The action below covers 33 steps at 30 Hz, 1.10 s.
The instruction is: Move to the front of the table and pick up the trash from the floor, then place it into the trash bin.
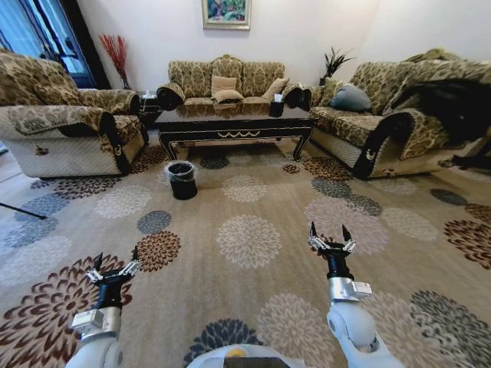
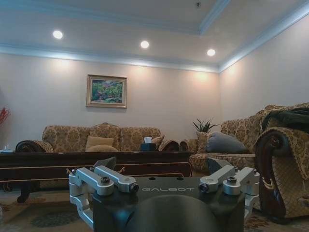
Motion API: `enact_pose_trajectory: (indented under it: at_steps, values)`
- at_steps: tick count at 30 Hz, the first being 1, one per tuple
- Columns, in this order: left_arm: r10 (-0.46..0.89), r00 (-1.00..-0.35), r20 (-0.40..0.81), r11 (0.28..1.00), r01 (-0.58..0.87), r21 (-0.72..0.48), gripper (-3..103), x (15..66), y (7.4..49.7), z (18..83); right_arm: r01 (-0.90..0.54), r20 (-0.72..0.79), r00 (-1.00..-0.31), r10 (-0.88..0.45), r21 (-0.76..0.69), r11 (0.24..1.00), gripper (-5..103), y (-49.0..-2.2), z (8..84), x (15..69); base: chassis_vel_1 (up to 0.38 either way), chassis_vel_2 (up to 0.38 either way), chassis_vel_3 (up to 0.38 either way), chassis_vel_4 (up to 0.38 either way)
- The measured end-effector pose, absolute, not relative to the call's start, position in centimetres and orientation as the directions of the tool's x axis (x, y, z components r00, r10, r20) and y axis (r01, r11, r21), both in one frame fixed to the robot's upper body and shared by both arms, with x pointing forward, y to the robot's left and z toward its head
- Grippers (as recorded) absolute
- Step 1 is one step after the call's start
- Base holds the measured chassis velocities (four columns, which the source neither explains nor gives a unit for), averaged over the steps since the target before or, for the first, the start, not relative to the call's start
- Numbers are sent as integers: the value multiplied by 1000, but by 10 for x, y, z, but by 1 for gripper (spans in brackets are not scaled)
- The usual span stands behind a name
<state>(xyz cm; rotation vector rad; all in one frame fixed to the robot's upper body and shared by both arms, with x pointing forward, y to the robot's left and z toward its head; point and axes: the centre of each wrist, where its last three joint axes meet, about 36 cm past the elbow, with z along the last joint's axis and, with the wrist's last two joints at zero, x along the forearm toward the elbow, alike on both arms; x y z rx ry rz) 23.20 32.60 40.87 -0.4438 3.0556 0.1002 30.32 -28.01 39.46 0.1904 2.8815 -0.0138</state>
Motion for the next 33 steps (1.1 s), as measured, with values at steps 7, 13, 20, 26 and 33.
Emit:
enact_pose_trajectory:
  at_steps: [7, 13, 20, 26, 33]
  values:
    - [-283, -957, -61, 957, -286, 57, 100, 232, 326, 409, 130, -251, -959, 128, 8, 991, 100, -280, 395, 303, 7, 56, -6, -37]
    - [-283, -957, -61, 957, -286, 57, 100, 232, 326, 409, 130, -251, -959, 128, 8, 991, 100, -280, 395, 303, 13, -20, -13, 25]
    - [-283, -957, -61, 957, -286, 57, 100, 232, 326, 409, 130, -251, -959, 128, 7, 991, 100, -280, 395, 303, 90, -101, -88, 104]
    - [-283, -957, -61, 957, -286, 57, 100, 232, 326, 409, 130, -251, -960, 128, 7, 991, 100, -280, 394, 303, 165, -150, -190, 142]
    - [-283, -957, -61, 957, -286, 57, 100, 232, 326, 409, 130, -251, -959, 128, 8, 991, 100, -280, 395, 303, 26, -23, -18, 15]
